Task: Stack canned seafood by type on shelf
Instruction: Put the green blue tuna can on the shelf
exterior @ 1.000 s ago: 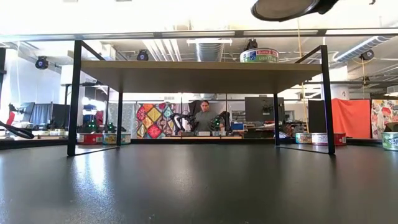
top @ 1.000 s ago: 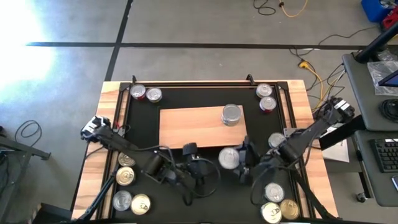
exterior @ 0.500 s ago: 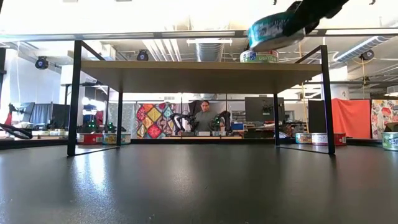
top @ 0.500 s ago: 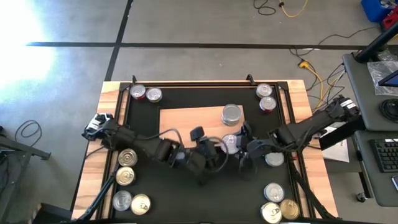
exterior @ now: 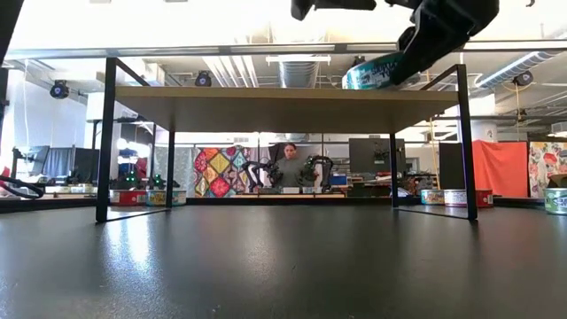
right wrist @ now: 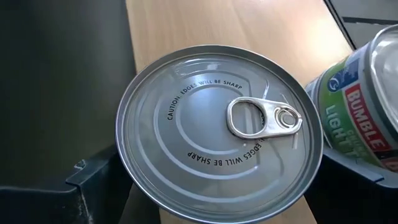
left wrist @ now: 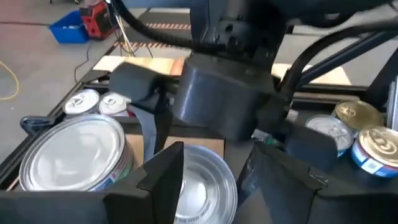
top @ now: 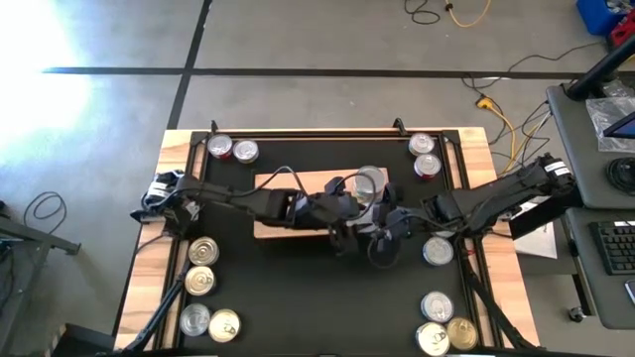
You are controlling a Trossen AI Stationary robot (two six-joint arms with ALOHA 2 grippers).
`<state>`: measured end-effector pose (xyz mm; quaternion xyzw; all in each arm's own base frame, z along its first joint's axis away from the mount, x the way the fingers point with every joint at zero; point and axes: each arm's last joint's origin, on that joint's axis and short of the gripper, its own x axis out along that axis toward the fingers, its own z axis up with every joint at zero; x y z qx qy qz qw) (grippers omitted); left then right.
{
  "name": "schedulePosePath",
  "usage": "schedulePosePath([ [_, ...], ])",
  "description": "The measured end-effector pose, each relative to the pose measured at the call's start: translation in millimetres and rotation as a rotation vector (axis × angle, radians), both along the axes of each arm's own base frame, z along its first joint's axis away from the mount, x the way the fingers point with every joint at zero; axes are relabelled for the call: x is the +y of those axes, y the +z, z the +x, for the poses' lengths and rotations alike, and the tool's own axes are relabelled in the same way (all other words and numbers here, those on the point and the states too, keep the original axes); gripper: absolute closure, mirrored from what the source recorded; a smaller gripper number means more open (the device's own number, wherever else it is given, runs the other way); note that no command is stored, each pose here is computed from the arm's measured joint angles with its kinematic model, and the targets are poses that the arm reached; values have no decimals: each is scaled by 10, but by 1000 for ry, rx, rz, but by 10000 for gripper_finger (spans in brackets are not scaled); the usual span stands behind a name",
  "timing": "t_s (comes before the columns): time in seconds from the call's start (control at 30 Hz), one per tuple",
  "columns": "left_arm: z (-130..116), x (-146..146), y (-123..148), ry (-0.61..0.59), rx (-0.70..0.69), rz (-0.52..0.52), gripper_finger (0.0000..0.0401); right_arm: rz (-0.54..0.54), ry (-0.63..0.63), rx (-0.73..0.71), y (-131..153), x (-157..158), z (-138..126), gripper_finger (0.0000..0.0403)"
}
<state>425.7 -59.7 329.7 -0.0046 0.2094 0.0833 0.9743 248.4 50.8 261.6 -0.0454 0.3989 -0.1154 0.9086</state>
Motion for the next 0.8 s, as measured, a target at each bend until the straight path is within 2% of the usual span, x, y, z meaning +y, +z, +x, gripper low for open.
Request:
schedulePosePath([
  [0.1, 31, 41, -51, -10, 15, -20, 242, 1, 0, -3, 0, 1, 2, 19],
  [0.17, 58, 60, -98, -47, 29, -64, 268, 4, -3, -6, 2, 2, 3, 18],
  [0.37, 183, 103, -270, -56, 38, -107, 386, 12, -10, -9, 1, 2, 4, 17],
  [0.6, 345, 225, -547, -10, 66, -110, 385, 29, -20, -12, -1, 4, 4, 15],
  [0.8, 399, 295, -657, 14, 81, -137, 400, 84, -15, 3, -17, 14, -4, 14],
])
